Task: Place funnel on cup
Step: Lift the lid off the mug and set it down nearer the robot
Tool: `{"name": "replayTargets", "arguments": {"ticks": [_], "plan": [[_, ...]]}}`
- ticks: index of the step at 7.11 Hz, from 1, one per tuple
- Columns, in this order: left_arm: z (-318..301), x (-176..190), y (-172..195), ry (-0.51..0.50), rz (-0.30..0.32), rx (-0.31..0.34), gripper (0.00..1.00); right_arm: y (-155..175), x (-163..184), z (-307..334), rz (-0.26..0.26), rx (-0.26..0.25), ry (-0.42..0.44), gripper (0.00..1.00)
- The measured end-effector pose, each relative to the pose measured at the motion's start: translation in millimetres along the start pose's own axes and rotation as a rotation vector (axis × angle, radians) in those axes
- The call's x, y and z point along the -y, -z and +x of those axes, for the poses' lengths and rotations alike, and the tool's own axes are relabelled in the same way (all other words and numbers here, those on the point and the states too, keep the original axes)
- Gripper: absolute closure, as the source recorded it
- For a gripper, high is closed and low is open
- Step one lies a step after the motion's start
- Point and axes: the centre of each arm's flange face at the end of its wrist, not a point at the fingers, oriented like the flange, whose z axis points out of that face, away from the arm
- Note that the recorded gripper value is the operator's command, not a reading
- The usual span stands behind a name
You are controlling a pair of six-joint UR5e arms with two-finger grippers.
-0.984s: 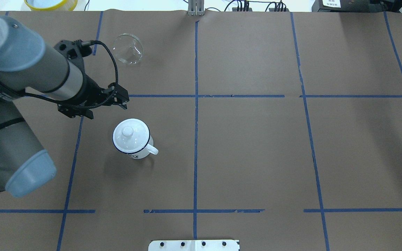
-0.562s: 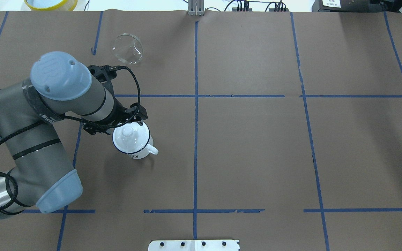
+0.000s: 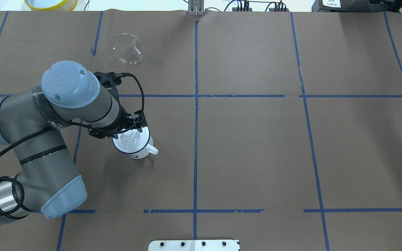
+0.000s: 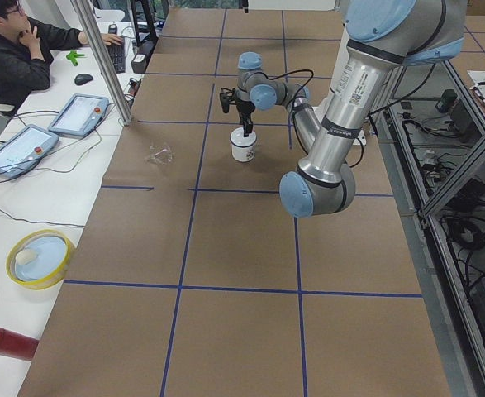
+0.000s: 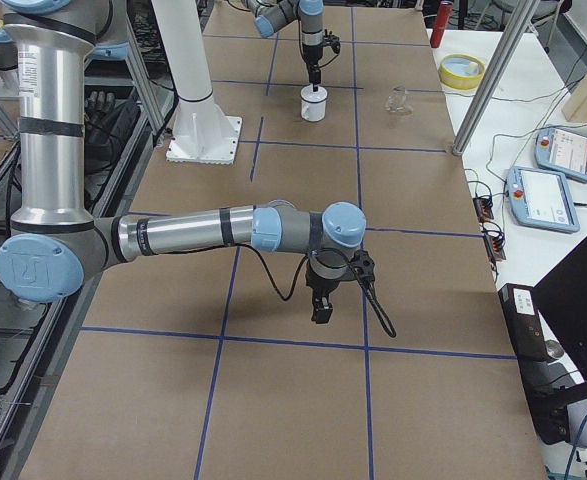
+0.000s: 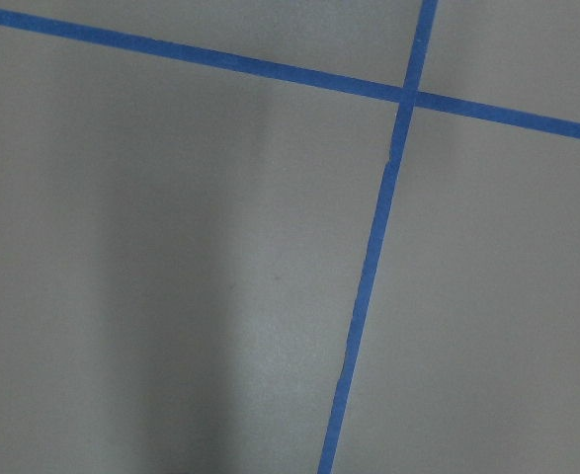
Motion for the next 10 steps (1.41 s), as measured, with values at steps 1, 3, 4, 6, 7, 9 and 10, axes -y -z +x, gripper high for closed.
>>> {"name": "replayTargets", "arguments": {"ticks": [1,3,4,6,7,9,10], "plan": [[1,0,1,-0.001,0.0,-0.002,1.0,0,0,0,0.0,0.0,0.0,0.0],[1,-1,5,-0.005,0.002,-0.01,1.0,0,0,0,0.0,0.0,0.0,0.0],[0,-2,14,-0.008,0.007,-0.019,1.0,0,0,0,0.0,0.0,0.001,0.0],[-16,-4,78,-0.066,0.043,-0.055,1.0,0,0,0,0.0,0.0,0.001,0.0],[-40,-9,105,-0.113,0.062,-0.075,1.0,0,0,0,0.0,0.0,0.001,0.0],[-117,-19,100,-0.152,0.075,-0.104,1.0,0,0,0,0.0,0.0,0.001,0.0],[-150,-25,81,-0.163,0.067,-0.111,1.0,0,0,0,0.0,0.0,0.001,0.0]]}}
